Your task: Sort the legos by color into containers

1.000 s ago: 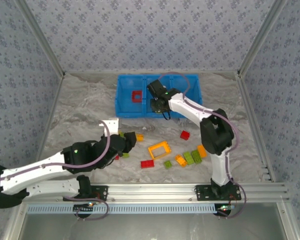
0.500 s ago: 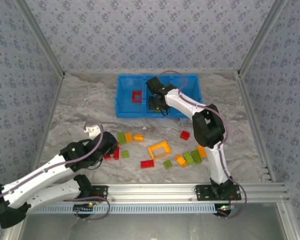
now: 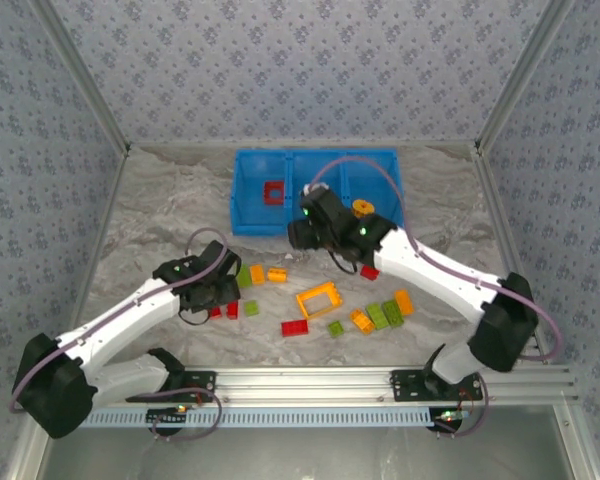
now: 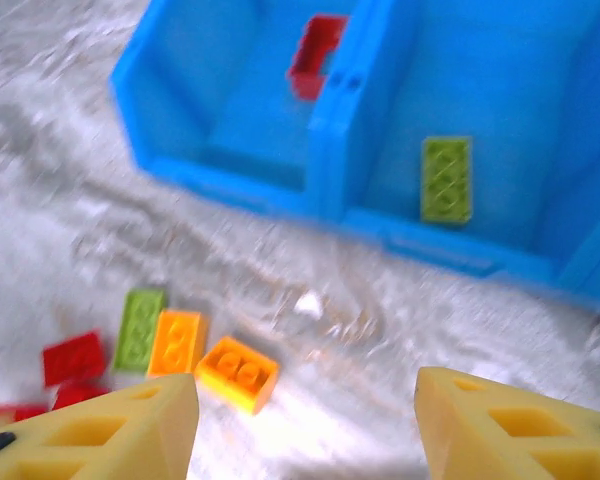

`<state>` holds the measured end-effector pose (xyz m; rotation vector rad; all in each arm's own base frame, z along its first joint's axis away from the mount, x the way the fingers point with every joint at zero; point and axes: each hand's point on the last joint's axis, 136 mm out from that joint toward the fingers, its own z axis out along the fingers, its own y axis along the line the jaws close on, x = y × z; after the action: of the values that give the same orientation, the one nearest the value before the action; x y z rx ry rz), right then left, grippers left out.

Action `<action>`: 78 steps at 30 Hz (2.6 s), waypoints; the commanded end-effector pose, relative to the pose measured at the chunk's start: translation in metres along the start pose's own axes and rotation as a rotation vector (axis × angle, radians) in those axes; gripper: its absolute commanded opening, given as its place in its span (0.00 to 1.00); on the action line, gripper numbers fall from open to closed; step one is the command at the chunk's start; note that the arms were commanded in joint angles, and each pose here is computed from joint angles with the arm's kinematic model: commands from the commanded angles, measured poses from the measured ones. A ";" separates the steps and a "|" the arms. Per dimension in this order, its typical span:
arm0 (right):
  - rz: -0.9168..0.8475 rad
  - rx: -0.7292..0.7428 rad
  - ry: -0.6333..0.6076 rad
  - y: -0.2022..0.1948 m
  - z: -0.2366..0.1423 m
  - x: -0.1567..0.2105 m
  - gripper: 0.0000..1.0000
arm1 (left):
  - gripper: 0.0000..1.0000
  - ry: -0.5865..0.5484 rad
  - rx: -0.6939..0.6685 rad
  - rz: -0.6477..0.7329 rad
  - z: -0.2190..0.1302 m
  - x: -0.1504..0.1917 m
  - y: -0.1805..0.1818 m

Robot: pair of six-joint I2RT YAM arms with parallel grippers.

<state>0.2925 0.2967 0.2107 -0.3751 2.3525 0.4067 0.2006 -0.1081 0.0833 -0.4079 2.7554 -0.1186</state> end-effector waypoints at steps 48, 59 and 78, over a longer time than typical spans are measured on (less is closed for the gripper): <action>-0.078 -0.195 0.075 0.051 -0.024 0.100 0.66 | 0.44 0.090 -0.055 -0.146 0.077 -0.028 -0.005; -0.041 -0.171 -0.090 0.038 -0.048 0.062 0.65 | 0.43 -0.061 0.021 -0.041 0.000 -0.081 -0.037; 0.024 -0.083 -0.227 0.018 -0.055 0.017 0.66 | 0.44 -0.088 0.047 0.164 0.060 -0.194 -0.164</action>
<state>0.2368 0.2933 0.2328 -0.3710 2.1355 0.5379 0.4282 -0.2063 0.1100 -0.2103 2.6828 -0.1188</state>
